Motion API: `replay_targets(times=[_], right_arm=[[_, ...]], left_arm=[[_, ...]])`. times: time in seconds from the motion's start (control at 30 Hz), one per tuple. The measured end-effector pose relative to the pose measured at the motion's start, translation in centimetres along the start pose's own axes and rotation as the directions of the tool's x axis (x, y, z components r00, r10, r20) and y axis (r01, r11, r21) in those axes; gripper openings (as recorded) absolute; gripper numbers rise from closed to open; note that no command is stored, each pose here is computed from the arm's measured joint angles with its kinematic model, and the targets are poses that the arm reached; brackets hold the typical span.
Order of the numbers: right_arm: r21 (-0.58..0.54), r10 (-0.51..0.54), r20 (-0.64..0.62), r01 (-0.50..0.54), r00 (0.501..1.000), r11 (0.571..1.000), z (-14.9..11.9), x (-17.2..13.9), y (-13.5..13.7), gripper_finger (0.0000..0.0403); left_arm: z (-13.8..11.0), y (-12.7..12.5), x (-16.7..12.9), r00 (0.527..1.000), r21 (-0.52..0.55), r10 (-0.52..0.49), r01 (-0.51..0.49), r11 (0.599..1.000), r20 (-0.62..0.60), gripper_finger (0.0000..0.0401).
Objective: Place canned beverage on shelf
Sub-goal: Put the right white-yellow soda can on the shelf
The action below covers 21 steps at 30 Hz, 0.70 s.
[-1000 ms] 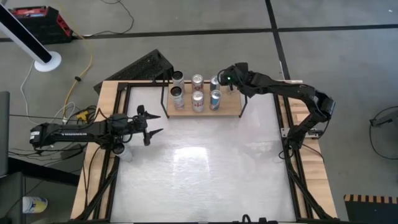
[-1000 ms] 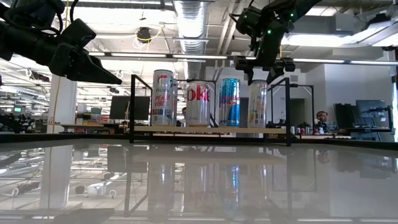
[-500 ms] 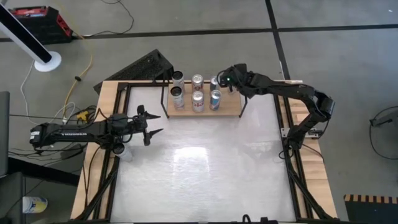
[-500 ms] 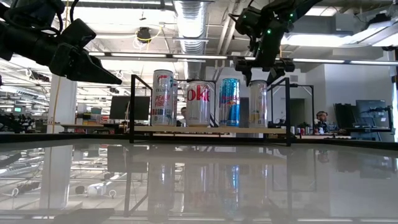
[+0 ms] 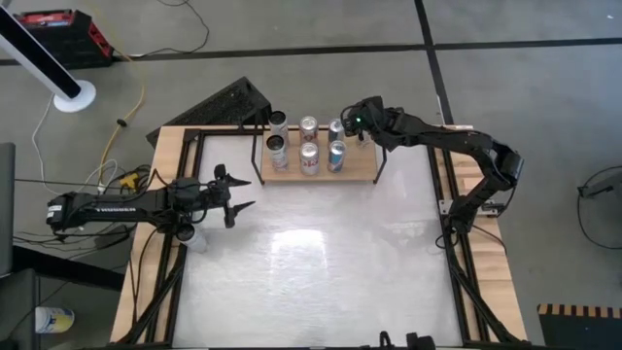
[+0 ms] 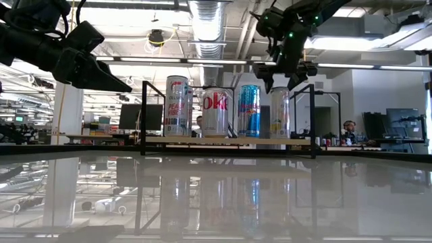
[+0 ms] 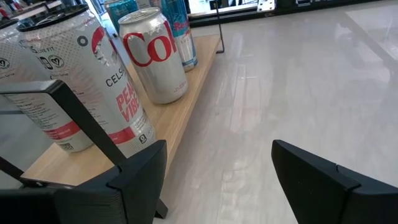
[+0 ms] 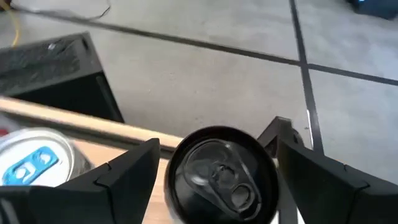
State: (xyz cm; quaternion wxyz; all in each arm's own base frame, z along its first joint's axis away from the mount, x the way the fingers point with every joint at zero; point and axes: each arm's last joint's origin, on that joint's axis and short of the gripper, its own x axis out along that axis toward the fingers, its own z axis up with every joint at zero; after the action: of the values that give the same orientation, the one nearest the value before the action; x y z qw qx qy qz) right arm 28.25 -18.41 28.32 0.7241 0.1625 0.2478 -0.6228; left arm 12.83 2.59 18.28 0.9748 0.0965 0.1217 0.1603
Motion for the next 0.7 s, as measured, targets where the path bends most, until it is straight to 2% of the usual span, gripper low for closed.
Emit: replay_targets(times=[0.27,0.5,0.7], right_arm=[[-0.098,0.082,-0.068,-0.088,0.994,0.991,0.16,0.56,-0.37,0.0349],[-0.107,0.106,-0.099,-0.117,0.989,0.987,0.32,1.02,-0.83,0.0348],[-0.104,0.106,-0.099,-0.116,0.989,0.988,0.32,1.03,-0.85,0.0313]], left_arm=[[0.0,0.0,0.0,1.0,0.004,0.0,0.0,1.0,0.0,0.0275],[-0.02,0.0,0.0,1.0,0.005,0.0,0.0,1.0,-0.002,0.0275],[-0.04,-0.01,0.0,1.0,0.005,0.0,0.0,1.0,-0.004,0.0275]])
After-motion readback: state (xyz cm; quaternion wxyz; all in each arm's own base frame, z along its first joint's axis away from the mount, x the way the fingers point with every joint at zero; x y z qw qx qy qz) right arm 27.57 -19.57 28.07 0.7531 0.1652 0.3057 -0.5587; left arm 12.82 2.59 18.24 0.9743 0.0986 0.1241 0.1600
